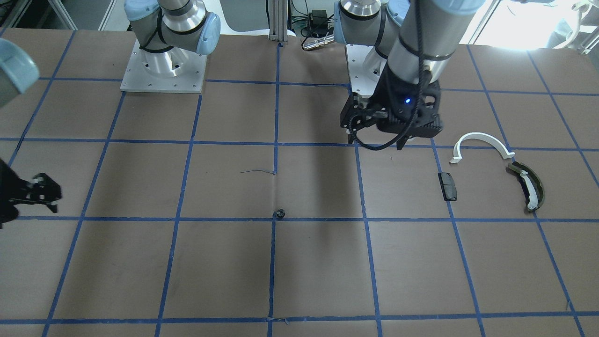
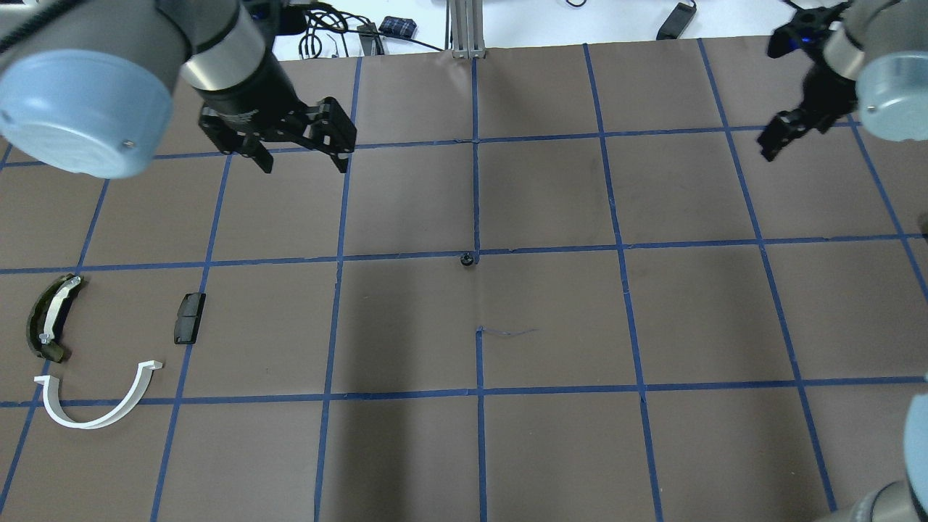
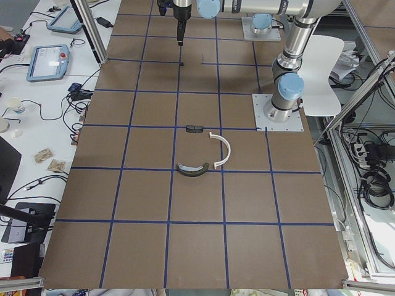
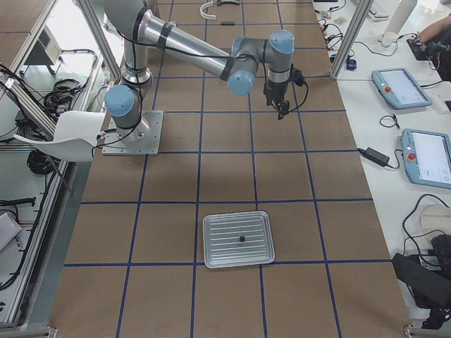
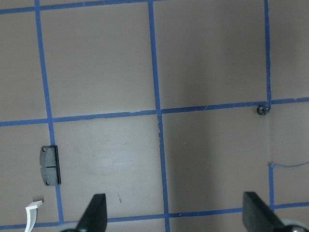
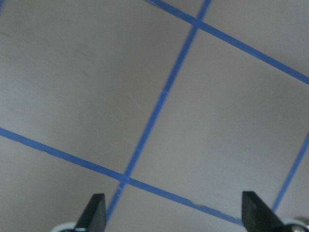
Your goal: Place bearing gear from tray to pile
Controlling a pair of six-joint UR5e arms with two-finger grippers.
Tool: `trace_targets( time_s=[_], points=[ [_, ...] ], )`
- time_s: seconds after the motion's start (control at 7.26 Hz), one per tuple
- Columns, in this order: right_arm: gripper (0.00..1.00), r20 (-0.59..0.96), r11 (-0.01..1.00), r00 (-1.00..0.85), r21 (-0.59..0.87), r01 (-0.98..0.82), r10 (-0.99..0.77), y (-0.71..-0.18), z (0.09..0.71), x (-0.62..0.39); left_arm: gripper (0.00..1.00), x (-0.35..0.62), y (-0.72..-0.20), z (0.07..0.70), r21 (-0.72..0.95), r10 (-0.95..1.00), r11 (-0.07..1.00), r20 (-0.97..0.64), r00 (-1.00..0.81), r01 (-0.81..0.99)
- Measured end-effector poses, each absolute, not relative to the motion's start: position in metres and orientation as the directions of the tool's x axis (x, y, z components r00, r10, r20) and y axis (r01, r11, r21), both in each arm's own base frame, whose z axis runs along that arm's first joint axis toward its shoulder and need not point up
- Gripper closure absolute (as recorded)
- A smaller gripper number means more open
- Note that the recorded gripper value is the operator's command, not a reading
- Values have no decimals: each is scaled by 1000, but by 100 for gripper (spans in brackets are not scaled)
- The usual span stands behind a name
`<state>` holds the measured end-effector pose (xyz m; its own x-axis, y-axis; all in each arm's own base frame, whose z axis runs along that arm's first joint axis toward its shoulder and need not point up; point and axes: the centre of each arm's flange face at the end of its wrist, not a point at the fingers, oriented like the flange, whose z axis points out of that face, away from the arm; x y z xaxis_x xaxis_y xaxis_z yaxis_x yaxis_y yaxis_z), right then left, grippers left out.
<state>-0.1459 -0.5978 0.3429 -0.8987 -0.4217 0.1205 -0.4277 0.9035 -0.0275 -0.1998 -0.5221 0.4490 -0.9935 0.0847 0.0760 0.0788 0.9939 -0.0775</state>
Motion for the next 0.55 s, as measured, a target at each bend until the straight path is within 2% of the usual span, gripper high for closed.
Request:
trace_targets(
  time_s=[0.28, 0.55],
  points=[
    [0, 92, 887, -883, -2, -462, -459, -544, 324, -302, 0, -265, -535, 387, -64, 58, 997, 102, -993, 52],
    [0, 49, 863, -863, -31, -504, -503, -485, 288, -412, 0, -324, -539, 322, -45, 51, 998, 103, -993, 46]
  ],
)
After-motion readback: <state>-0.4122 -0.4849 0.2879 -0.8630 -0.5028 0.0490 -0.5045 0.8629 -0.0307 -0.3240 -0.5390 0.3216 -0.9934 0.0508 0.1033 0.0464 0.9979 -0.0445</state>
